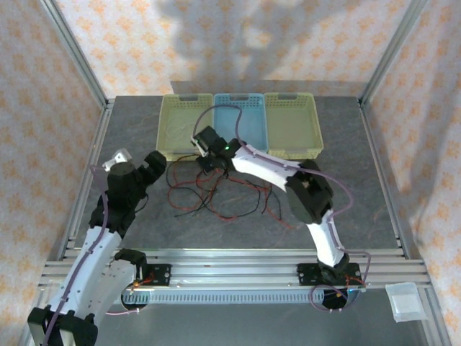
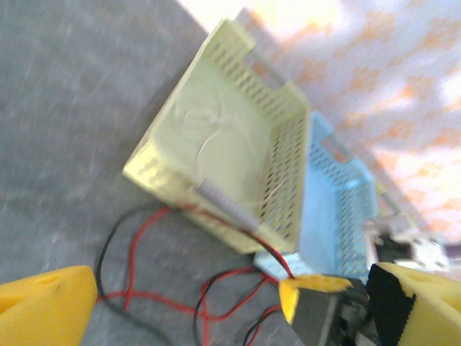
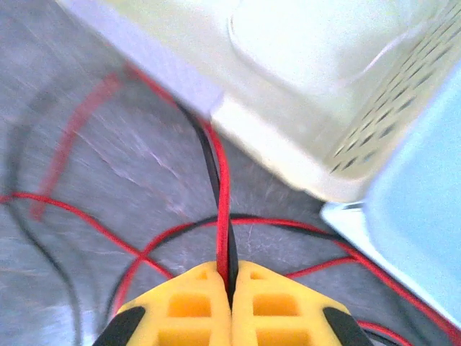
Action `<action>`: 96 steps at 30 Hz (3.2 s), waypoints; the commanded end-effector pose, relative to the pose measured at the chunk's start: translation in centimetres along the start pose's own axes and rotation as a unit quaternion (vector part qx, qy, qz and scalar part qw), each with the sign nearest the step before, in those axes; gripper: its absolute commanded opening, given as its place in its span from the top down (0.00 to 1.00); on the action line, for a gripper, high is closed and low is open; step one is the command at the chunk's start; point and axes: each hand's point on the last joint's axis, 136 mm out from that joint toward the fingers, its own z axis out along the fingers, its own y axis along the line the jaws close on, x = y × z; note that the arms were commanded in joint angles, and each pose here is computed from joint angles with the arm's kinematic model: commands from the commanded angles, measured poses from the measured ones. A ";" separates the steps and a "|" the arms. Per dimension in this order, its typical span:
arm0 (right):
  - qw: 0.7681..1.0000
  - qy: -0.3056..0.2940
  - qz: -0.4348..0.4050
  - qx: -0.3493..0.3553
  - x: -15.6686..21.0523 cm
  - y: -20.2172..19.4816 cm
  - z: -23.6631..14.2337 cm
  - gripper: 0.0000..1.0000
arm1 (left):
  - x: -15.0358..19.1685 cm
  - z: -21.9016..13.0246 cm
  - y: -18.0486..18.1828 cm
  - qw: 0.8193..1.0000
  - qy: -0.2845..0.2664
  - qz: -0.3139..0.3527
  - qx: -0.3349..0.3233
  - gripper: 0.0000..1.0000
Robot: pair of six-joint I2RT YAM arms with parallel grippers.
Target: Untangle the cables
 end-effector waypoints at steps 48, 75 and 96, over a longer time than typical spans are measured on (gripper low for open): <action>0.943 -0.266 -0.160 -0.121 -7.0 0.6 -35.9 1.00 | 1.3 -9.6 -21.5 0.733 0.070 0.422 0.528 0.21; 0.939 -0.278 -0.146 -0.138 -6.4 1.0 -36.8 1.00 | 1.3 -10.7 -22.2 0.719 0.067 0.395 0.567 0.61; 0.948 -0.283 -0.117 -0.088 -7.8 -0.7 -35.0 1.00 | 2.4 -10.2 -21.4 0.719 0.090 0.386 0.571 0.93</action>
